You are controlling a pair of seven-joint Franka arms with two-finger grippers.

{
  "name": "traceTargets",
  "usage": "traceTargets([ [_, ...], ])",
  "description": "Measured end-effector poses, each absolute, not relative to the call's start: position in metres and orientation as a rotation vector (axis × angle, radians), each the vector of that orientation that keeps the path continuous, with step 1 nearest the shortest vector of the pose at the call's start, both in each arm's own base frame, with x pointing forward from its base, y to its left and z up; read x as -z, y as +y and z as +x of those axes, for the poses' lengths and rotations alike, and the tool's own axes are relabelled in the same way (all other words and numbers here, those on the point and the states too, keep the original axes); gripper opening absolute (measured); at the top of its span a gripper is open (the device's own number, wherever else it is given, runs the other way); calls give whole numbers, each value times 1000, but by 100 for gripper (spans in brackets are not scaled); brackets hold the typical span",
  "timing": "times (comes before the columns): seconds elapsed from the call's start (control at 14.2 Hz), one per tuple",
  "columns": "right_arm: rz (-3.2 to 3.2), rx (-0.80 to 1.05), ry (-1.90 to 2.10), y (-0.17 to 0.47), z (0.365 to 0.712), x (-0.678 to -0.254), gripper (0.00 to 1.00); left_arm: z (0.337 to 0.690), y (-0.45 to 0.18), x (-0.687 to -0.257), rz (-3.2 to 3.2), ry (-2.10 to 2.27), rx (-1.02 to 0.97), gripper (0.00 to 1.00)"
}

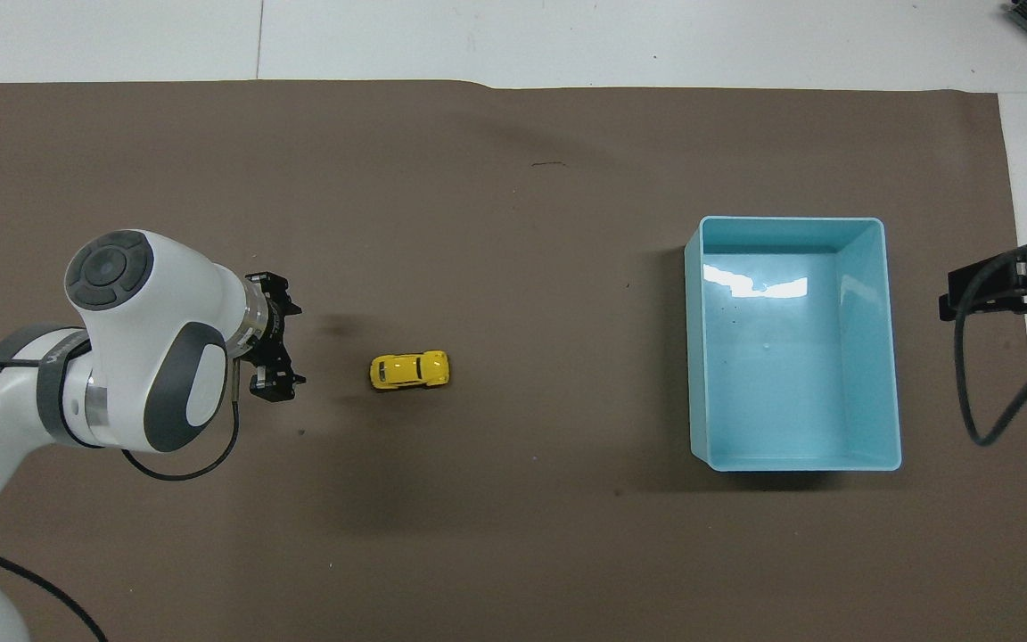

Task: Wind up and store yellow beetle car
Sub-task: 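Release the car with the left gripper and lift away, then reach the right gripper over the bin while the left gripper retracts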

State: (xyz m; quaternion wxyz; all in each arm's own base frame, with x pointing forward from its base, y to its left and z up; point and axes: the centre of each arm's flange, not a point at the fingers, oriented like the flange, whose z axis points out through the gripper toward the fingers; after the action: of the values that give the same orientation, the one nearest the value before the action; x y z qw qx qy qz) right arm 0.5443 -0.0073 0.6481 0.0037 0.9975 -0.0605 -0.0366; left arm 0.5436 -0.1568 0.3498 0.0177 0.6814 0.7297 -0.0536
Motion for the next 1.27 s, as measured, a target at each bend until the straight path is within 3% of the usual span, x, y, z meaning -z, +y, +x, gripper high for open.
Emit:
traceTargets([
  [0.7,3130,55,-187,-6,549,-651,100,579,-158,-415,2071,2176,39,100],
  [1.27,3112,34,-378,22,554,-636,100,597,-131,-489,2370,1772,-61,100],
])
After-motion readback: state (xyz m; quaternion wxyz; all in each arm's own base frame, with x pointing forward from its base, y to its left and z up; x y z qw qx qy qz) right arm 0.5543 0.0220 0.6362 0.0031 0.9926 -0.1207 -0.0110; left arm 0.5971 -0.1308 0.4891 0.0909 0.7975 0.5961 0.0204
